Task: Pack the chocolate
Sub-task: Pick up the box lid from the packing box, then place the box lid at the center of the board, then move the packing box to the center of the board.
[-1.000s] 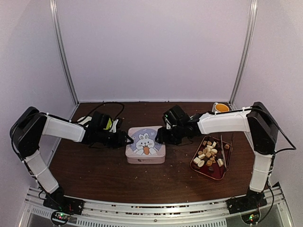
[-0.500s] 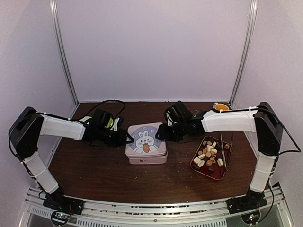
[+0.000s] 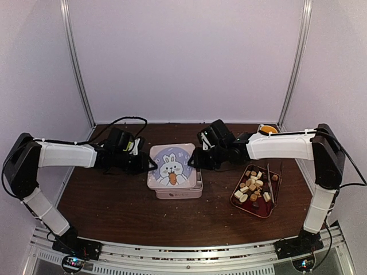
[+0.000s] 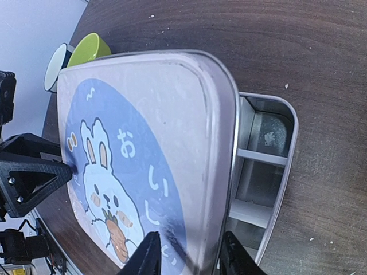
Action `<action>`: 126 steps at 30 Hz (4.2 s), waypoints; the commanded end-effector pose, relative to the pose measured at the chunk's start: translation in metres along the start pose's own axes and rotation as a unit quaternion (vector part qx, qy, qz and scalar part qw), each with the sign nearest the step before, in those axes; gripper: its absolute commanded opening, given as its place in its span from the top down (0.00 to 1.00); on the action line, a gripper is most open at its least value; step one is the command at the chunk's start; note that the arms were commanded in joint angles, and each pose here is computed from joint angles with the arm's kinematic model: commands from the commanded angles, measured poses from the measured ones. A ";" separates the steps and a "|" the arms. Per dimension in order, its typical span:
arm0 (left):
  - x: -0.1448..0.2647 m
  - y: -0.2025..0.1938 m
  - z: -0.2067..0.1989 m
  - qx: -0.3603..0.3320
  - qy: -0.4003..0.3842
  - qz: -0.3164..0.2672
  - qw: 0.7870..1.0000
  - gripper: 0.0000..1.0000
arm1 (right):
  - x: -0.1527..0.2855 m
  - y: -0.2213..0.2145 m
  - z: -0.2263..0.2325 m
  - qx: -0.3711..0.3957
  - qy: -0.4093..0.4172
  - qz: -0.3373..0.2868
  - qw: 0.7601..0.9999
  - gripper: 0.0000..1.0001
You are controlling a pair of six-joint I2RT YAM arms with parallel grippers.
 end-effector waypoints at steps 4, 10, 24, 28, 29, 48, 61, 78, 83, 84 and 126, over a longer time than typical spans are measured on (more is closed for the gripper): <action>0.016 0.009 -0.013 -0.009 -0.041 -0.044 0.998 0.64 | 0.006 -0.004 0.037 0.010 0.100 0.008 0.995 0.70; 0.027 0.006 -0.006 -0.003 -0.037 -0.056 0.998 0.66 | 0.004 -0.009 0.055 0.033 0.143 0.006 0.989 0.71; 0.018 -0.007 0.022 0.010 -0.061 -0.062 0.996 0.66 | 0.009 -0.030 0.077 0.041 0.257 0.038 0.965 0.69; 0.010 -0.007 0.025 0.013 -0.064 -0.059 0.996 0.66 | 0.008 -0.032 0.077 0.045 0.262 0.048 0.963 0.69; 0.009 -0.007 0.025 0.013 -0.062 -0.059 0.996 0.66 | 0.009 -0.033 0.077 0.046 0.262 0.050 0.963 0.68; 0.038 -0.011 0.028 -0.019 0.027 -0.040 0.999 0.60 | 0.002 -0.040 0.067 0.051 0.230 0.056 0.970 0.65; 0.048 -0.017 -0.005 -0.079 0.026 -0.026 0.996 0.39 | 0.041 -0.026 -0.003 0.074 0.022 -0.057 0.995 0.61; -0.010 -0.007 -0.013 -0.056 0.081 0.050 0.994 0.53 | 0.153 -0.012 -0.153 -0.034 -0.219 -0.203 0.954 0.57; -0.017 -0.003 -0.010 -0.065 0.140 0.079 0.985 0.54 | 0.174 -0.017 -0.168 -0.047 -0.252 -0.233 0.938 0.46; -0.019 -0.003 -0.012 -0.068 0.146 0.083 0.983 0.54 | 0.176 -0.018 -0.171 -0.048 -0.261 -0.232 0.936 0.46; 0.034 0.024 -0.035 -0.138 0.183 -0.017 0.973 0.34 | 0.162 -0.018 -0.240 -0.104 -0.389 -0.167 0.900 0.18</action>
Point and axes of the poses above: each gripper's point midway between its finger pads, its own x axis back along the fingers, its own z axis along the line the jaws close on, y = z × x, the point moved 8 cm from there along x, back along the fingers, and after that the axes turned 10 degrees about -x, right-handed, at the moved point
